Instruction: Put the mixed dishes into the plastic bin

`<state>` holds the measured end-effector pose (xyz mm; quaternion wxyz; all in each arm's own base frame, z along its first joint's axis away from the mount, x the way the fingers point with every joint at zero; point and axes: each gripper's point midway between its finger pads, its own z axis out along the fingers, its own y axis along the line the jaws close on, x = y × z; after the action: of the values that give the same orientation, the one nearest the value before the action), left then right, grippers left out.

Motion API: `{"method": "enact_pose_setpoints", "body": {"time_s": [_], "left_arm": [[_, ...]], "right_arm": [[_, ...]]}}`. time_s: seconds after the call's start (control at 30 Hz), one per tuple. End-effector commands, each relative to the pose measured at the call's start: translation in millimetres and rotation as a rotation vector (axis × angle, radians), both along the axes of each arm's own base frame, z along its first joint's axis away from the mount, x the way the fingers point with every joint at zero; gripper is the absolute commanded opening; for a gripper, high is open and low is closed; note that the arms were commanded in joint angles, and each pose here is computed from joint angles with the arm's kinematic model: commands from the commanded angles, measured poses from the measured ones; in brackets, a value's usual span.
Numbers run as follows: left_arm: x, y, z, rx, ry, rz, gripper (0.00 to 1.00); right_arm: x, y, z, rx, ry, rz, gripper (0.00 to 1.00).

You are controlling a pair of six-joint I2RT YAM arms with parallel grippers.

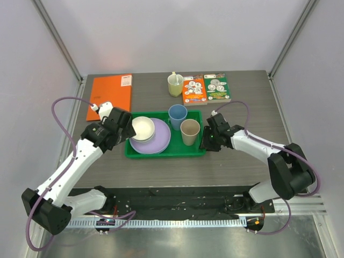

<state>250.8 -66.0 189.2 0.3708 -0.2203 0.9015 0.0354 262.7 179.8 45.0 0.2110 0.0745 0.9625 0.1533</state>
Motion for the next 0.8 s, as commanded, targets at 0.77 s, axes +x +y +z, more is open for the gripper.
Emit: {"method": "enact_pose_setpoints", "body": {"time_s": [0.77], "left_arm": [[3, 5, 112, -0.129, -0.269, 0.036, 0.99]], "right_arm": [[45, -107, 231, -0.075, -0.511, -0.253, 0.52]]}}
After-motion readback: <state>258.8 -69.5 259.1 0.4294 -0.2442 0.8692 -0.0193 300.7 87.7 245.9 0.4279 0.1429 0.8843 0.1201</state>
